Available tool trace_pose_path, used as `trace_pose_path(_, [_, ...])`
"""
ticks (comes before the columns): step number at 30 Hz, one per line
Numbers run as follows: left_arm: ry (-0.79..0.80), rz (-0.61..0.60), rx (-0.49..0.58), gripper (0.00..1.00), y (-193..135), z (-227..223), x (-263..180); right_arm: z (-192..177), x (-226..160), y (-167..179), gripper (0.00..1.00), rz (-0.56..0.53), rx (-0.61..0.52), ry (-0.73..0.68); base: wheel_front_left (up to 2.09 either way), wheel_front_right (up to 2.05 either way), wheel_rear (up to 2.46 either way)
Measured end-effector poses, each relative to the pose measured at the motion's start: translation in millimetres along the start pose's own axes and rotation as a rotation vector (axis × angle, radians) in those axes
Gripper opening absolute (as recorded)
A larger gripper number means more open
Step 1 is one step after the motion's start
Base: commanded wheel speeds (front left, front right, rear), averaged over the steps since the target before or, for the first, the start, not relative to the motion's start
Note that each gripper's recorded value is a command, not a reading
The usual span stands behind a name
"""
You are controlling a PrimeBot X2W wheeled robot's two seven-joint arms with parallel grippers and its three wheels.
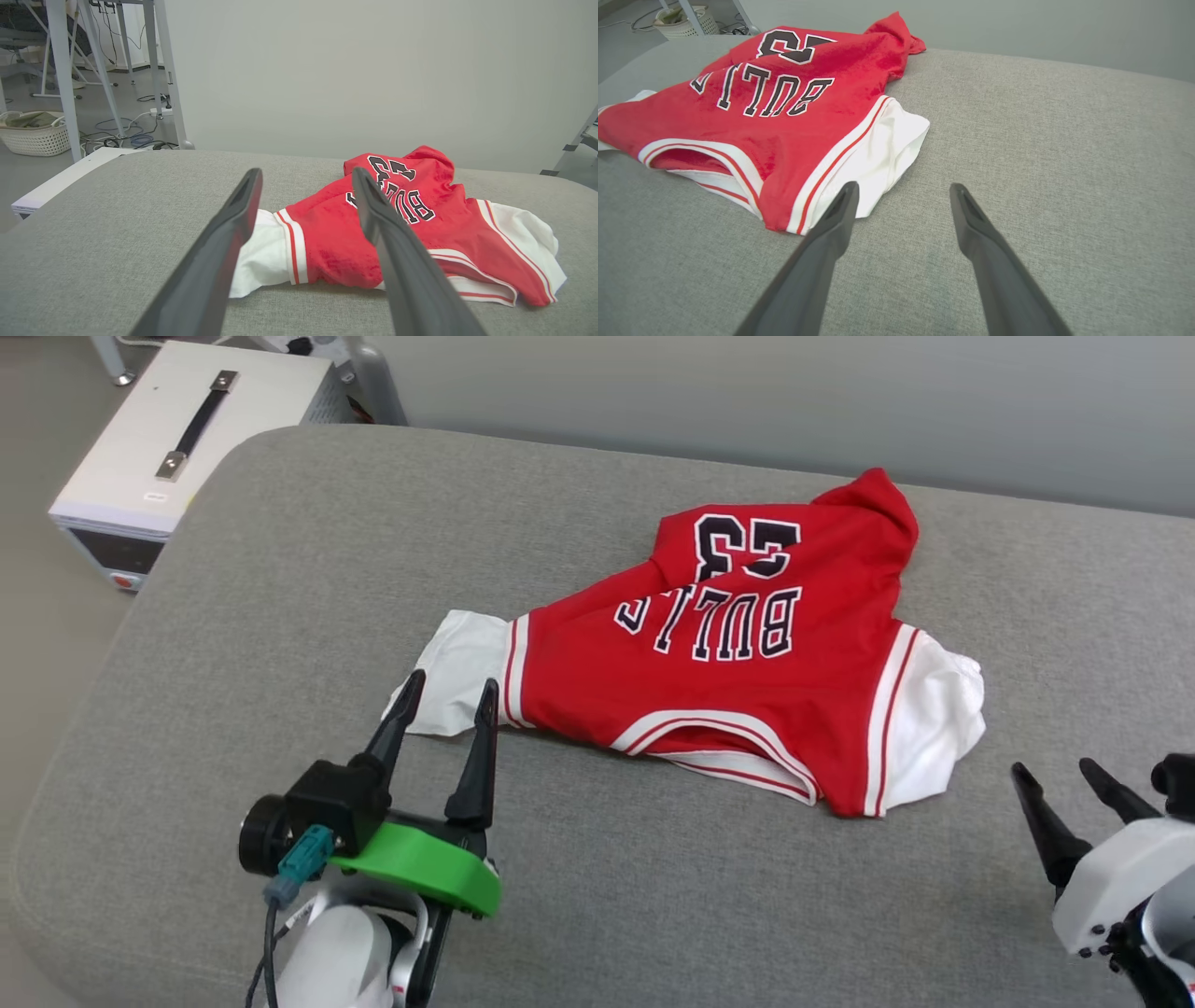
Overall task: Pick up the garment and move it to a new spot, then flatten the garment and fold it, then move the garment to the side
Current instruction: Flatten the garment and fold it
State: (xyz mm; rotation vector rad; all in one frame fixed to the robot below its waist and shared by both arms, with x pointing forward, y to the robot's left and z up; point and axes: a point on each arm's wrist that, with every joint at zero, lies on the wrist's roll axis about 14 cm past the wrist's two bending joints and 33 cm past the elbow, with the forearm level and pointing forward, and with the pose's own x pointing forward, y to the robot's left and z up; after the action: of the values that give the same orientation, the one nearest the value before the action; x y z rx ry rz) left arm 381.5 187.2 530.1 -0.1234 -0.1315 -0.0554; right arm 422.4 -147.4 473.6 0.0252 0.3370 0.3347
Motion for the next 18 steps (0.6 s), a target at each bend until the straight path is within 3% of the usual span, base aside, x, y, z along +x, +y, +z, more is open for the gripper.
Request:
trace_pose_path(12, [0.013,0.064,0.019,1.00,18.1,0.4,-26.6,-12.1,43.0,6.7,1.00,0.064,-0.033,0.456,0.00,0.00,0.00])
trace_pose_path(18, [0.054,0.099,0.018,1.00,24.6,-11.7,-31.4,-22.3,71.1,0.8,1.00,0.043,-0.016,0.531,0.00,0.00,0.00])
